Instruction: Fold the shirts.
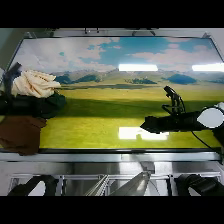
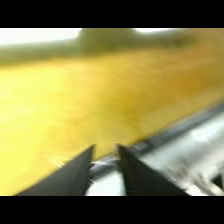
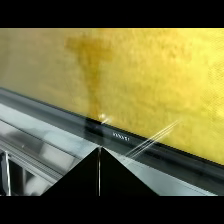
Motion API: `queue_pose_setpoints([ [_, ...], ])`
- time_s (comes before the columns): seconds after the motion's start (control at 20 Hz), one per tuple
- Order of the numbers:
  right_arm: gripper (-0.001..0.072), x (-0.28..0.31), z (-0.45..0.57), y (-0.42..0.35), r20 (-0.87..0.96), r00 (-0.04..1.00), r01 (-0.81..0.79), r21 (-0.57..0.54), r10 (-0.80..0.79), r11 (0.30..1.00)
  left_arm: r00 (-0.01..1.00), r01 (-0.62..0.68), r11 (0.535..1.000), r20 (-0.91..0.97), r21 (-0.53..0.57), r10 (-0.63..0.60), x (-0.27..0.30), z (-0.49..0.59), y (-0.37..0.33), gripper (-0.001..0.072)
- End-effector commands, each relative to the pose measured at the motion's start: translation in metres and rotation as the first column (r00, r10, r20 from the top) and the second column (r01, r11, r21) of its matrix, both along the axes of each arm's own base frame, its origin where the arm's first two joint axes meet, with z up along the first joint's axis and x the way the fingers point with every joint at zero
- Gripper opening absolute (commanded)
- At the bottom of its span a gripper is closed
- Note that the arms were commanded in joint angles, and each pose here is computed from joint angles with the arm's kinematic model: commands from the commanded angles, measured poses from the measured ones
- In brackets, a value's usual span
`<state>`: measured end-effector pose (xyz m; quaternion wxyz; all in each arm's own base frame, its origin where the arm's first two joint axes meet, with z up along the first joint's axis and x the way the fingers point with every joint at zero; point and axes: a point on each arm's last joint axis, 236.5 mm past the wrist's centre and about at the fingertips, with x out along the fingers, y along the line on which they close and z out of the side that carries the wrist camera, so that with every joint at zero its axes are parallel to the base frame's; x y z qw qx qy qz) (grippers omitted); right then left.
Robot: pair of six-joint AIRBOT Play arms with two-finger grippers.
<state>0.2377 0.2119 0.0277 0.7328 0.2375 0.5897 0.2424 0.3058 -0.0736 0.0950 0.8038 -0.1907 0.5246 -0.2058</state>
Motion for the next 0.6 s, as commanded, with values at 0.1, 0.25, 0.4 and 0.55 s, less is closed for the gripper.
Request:
queue_pose_setpoints([
  [0.1, 0.0021, 0.017, 0.006, 0.002, 0.051, 0.997, 0.049, 0.027, -0.050, 0.998, 0.917, -0.378, 0.917, -0.087, 0.126, 0.390, 0.067, -0.031, 0.169, 0.0712],
  [0.25, 0.0022, 0.022, 0.009, 0.003, 0.065, 0.996, 0.066, 0.040, -0.068, 0.997, 0.872, -0.458, 0.880, -0.128, 0.124, 0.472, 0.088, -0.062, 0.228, 0.0711],
  [0.4, 0.0022, 0.041, 0.010, 0.001, 0.109, 0.986, 0.119, 0.052, -0.124, 0.992, 0.872, -0.461, 0.878, -0.117, 0.132, 0.476, 0.124, -0.093, 0.251, 0.0711],
  [0.55, 0.0023, 0.047, -0.010, 0.001, 0.063, 0.989, 0.133, 0.029, -0.134, 0.991, 0.889, -0.429, 0.893, -0.114, 0.135, 0.444, 0.160, -0.120, 0.246, 0.0710],
])
